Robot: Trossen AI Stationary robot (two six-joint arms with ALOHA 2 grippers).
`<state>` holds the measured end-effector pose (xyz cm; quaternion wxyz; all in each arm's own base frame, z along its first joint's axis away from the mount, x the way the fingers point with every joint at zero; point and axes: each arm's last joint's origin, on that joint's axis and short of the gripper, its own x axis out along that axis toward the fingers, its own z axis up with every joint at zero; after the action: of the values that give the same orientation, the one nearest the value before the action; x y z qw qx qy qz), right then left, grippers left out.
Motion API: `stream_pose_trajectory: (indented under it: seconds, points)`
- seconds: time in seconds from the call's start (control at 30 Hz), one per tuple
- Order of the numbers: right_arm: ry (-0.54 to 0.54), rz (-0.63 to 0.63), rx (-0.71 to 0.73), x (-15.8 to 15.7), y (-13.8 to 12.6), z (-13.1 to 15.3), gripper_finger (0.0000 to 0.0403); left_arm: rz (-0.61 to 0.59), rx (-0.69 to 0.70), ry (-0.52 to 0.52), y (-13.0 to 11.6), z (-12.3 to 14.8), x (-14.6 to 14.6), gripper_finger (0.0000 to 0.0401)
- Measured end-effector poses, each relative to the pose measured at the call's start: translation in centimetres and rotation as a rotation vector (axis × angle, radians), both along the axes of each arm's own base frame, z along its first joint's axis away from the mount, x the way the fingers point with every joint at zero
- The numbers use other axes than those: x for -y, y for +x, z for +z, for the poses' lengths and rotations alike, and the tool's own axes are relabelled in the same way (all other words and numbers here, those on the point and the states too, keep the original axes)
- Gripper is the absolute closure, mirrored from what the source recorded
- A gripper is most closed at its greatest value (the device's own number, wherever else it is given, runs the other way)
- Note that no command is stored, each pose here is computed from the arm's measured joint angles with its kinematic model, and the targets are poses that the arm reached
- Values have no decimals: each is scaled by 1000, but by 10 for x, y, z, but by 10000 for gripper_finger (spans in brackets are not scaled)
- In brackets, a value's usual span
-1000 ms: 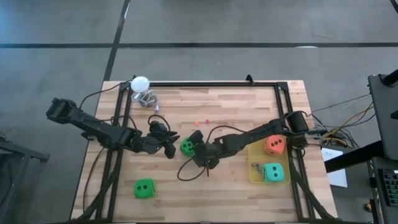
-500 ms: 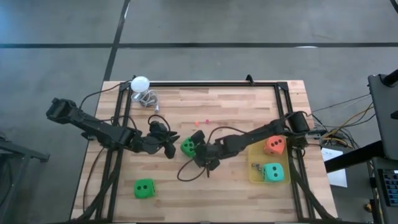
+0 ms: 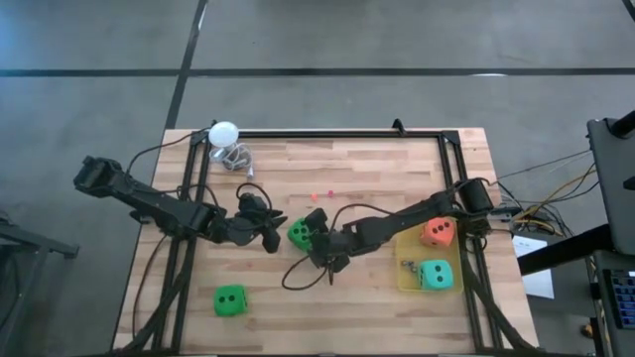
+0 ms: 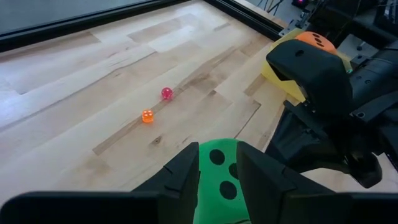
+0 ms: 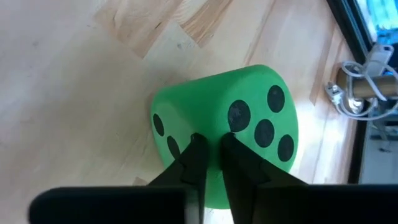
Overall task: Pick & Place Dice
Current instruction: Put the top large green dice into the yellow bin
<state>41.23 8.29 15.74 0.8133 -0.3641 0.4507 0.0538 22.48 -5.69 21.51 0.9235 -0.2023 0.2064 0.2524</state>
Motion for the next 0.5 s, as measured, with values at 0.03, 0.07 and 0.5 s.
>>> stream_pose_trajectory:
  seconds: [0.03, 0.07, 0.5]
  points:
    - [-14, -6, 3, -1, 0, 0, 360, -1, 0, -1, 0, 0, 0, 288]
    - [-27, -3, 4, -2, -1, 1, 349, -3, -1, -2, 0, 0, 0, 288]
    - [-77, -35, 25, -6, -5, 8, 149, -12, -5, -2, 0, 0, 0, 288]
